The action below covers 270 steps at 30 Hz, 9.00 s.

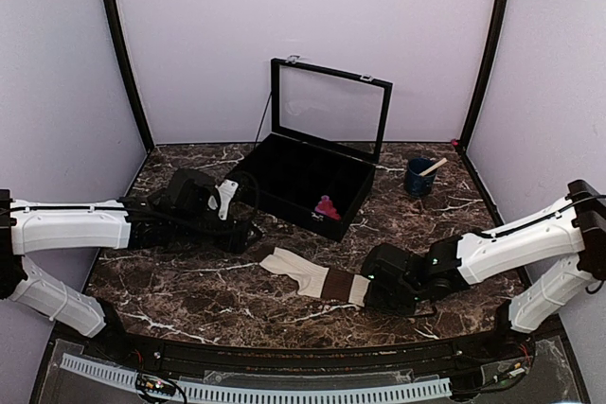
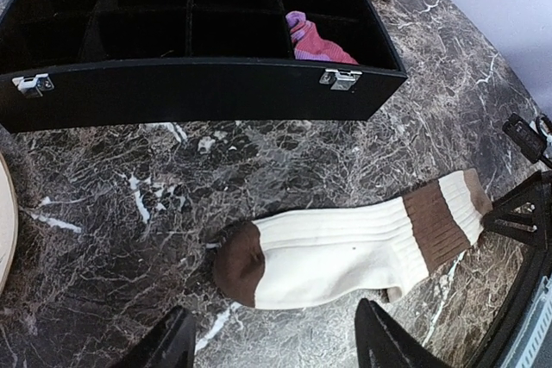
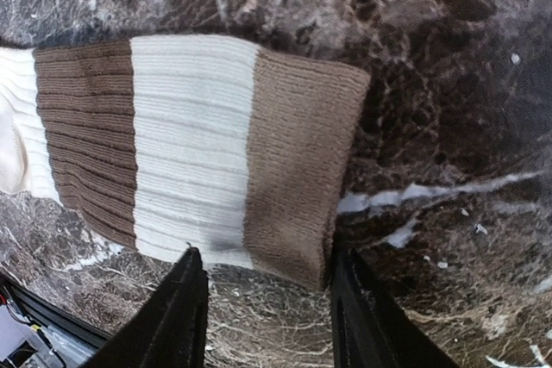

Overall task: Roll the socks
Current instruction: Fold the sock at the center of the board, then adjust the sock at the center of the board, then rotate the sock at the center of the board.

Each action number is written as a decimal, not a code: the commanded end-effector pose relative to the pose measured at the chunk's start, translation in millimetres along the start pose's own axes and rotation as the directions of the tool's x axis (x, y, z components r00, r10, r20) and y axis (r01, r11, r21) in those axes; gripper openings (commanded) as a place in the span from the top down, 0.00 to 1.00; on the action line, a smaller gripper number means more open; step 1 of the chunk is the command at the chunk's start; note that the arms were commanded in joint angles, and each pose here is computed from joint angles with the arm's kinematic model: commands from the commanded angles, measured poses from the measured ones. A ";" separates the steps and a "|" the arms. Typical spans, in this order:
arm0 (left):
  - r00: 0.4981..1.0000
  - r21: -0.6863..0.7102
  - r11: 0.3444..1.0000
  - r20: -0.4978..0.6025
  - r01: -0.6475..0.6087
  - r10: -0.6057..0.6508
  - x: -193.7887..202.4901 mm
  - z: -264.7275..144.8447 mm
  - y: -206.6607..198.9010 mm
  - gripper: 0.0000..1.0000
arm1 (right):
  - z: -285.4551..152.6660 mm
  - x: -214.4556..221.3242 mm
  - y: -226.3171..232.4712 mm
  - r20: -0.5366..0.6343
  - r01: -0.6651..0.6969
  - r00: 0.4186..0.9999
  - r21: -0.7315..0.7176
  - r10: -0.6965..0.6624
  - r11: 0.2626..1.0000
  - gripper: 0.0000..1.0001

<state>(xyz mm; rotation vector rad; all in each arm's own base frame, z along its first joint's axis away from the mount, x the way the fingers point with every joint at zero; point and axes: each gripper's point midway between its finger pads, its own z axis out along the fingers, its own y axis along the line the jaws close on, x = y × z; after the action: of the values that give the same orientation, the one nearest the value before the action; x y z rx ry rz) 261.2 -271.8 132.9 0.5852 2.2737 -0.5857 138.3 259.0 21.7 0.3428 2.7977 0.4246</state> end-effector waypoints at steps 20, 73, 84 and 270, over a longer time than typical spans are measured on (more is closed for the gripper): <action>0.998 -0.052 0.997 -0.012 -0.060 0.059 16.1 4.0 12.1 0.34 | -15.4 -8.4 -14.2 0.041 -0.017 0.999 0.137 0.012 0.990 1.00; 0.998 -0.054 0.996 -0.004 -0.066 0.065 31.8 -7.2 16.3 0.34 | -23.6 -57.1 203.4 0.041 0.522 0.848 0.118 -0.529 0.845 1.00; 0.998 -0.049 0.997 -0.009 -0.066 0.066 32.7 -5.4 15.4 0.34 | 2.5 -58.9 204.3 0.029 0.520 0.849 0.128 -0.528 0.844 1.00; 0.986 0.137 0.978 -0.070 0.158 -0.149 12.2 30.4 -8.2 0.42 | 18.0 -83.9 149.9 0.254 0.615 0.765 -0.012 -0.592 0.789 0.76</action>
<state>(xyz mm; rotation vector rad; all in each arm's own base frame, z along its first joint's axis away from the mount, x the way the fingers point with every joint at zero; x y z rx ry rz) 268.5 -306.2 109.5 0.6036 2.3323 -0.8426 232.2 377.7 67.2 -0.4985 2.4769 0.3715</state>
